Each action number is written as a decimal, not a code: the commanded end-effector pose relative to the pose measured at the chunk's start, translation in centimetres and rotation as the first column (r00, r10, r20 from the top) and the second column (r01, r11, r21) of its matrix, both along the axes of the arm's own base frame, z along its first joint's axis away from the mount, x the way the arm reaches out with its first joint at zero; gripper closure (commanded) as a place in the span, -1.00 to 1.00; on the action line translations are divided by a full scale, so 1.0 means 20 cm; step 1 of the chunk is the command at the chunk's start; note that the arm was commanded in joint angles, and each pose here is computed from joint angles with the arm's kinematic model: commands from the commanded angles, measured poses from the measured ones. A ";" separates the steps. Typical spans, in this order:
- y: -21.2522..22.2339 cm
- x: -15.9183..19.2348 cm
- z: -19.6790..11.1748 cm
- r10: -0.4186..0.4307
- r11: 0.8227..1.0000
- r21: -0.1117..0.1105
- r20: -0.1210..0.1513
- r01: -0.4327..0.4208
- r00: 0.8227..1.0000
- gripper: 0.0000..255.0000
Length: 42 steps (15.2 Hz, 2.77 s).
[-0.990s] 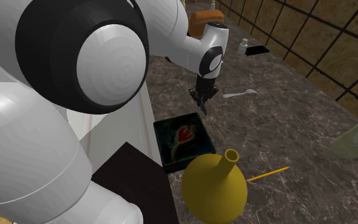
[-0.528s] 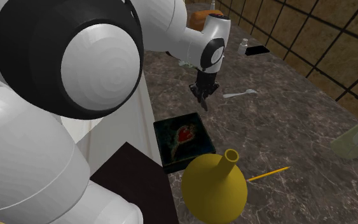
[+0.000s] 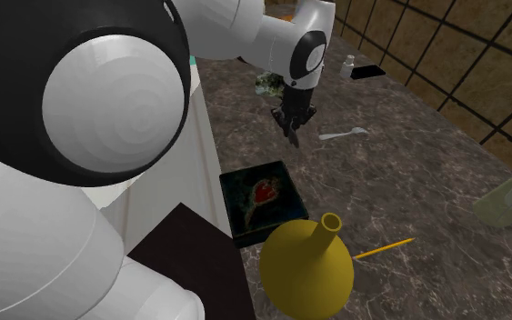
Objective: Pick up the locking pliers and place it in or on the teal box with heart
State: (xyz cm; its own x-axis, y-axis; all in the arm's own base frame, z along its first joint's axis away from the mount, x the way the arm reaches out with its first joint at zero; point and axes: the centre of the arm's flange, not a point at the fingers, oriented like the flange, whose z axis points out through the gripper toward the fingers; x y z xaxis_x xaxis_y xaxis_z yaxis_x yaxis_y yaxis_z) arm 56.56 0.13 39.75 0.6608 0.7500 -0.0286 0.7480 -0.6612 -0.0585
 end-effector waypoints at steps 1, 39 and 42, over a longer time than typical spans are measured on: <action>0.00 0.00 0.05 0.000 1.000 0.000 0.000 0.000 1.000 1.00; -0.28 -1.20 0.54 0.000 1.000 0.000 0.000 0.000 1.000 1.00; -0.28 -1.20 0.46 0.000 1.000 0.000 0.000 0.000 1.000 1.00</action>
State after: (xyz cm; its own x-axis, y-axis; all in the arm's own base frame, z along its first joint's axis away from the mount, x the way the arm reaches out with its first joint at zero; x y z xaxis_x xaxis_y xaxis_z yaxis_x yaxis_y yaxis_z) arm 32.56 -5.37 49.46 0.6609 0.7500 -0.0291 0.7478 -0.6613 -0.0590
